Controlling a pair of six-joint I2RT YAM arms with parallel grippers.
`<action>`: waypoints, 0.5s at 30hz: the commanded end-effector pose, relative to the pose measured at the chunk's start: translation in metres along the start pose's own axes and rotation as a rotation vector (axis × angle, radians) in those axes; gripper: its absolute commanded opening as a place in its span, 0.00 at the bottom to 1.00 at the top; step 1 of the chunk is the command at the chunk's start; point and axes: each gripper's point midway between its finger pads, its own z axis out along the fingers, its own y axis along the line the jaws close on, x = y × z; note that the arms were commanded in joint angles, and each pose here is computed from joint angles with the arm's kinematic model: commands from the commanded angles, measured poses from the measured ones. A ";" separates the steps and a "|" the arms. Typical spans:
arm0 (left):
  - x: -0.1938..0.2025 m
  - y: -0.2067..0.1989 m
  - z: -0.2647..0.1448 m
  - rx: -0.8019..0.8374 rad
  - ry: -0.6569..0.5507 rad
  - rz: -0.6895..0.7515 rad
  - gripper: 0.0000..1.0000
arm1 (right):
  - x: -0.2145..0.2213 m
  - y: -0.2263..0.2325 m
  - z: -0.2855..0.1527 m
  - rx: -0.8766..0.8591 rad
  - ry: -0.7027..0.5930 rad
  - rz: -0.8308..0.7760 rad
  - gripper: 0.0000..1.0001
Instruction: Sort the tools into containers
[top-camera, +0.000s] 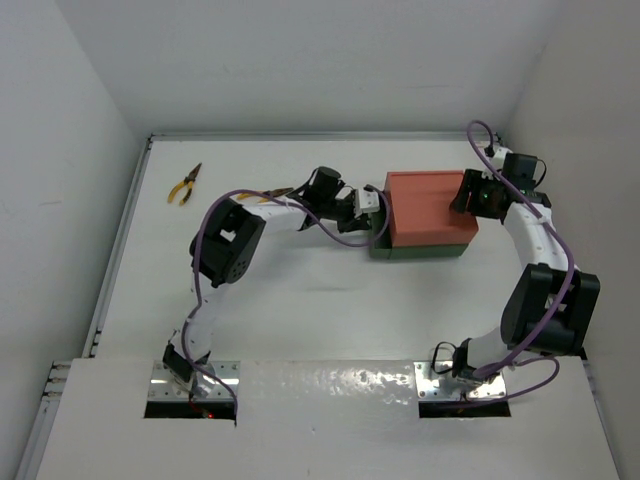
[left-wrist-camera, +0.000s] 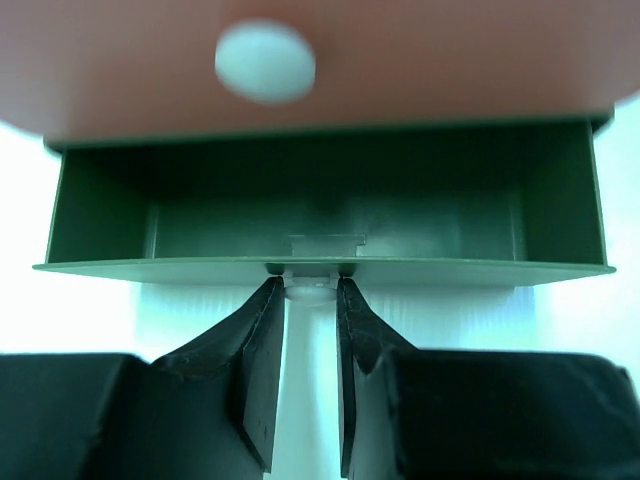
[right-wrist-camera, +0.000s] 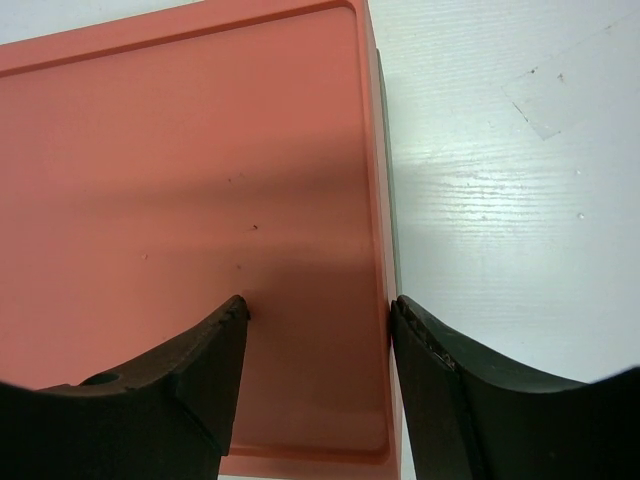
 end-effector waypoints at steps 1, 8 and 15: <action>-0.007 0.012 -0.032 -0.030 0.020 0.036 0.00 | 0.063 -0.016 0.013 0.054 0.216 -0.022 0.57; 0.009 0.011 -0.059 -0.048 0.061 0.028 0.00 | 0.066 -0.014 0.013 0.043 0.220 -0.009 0.57; 0.026 0.011 -0.082 -0.055 0.099 -0.005 0.00 | 0.069 -0.013 0.012 0.040 0.225 -0.016 0.58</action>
